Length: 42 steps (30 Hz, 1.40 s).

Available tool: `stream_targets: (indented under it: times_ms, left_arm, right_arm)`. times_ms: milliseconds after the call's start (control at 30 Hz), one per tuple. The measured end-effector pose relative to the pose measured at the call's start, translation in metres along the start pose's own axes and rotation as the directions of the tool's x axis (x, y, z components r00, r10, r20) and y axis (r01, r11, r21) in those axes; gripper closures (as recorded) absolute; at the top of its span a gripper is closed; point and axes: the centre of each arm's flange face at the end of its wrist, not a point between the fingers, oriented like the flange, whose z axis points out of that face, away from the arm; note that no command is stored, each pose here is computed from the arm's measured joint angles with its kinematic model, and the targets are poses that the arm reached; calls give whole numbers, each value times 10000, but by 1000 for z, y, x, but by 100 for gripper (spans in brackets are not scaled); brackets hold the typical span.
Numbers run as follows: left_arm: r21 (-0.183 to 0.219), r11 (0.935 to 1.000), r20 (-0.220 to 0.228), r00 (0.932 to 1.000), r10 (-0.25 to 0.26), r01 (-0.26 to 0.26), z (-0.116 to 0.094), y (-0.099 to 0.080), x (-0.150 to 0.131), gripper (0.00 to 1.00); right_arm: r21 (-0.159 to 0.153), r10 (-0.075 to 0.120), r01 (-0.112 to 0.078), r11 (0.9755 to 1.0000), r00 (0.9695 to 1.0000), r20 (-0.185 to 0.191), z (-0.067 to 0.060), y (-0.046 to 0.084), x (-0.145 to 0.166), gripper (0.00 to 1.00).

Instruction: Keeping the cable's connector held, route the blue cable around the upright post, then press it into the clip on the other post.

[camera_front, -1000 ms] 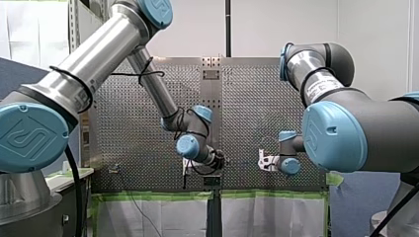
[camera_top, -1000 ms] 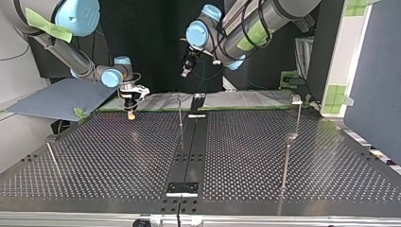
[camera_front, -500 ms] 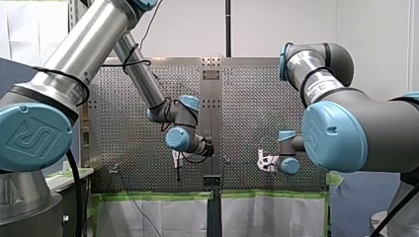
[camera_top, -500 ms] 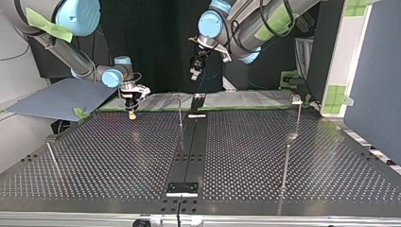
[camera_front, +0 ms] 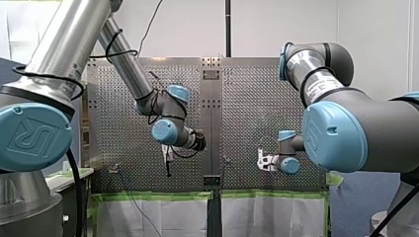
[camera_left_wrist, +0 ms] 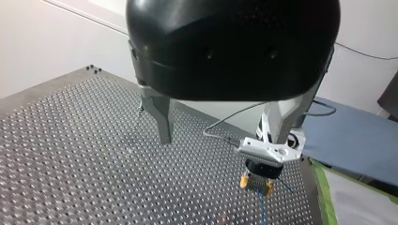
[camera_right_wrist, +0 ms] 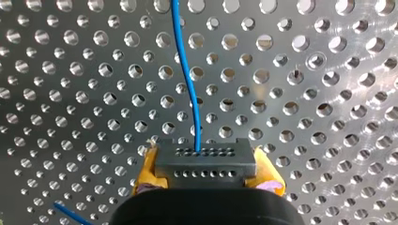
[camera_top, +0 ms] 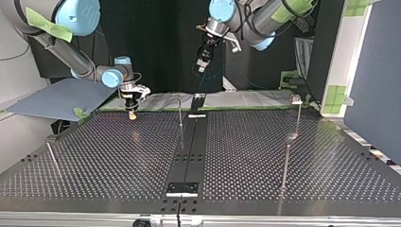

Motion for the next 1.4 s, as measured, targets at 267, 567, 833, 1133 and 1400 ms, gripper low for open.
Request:
stream_targets:
  times_ms: [267,567,833,1133,1400]
  left_arm:
    - [-11,10000,86,10000,-9,9,-30,6,-7,0]
    - [5,9997,1186,9927,-230,231,-37,4,-39,0]
    - [23,9993,1860,9819,-363,366,-40,0,-62,0]
    - [26,9993,1891,9812,-373,375,-40,0,-63,0]
    - [27,9993,1894,9812,-374,376,-40,0,-63,0]
  right_arm:
    - [39,-10,10,10000,10000,-30,0,-1,3,100]
    - [121,-86,84,9999,9999,103,-1,0,5,100]
    - [269,-117,111,9996,9997,223,-2,-3,4,100]
    - [281,-122,115,9995,9997,227,-3,-3,4,100]
    - [282,-122,115,9995,9997,228,-3,-3,4,100]
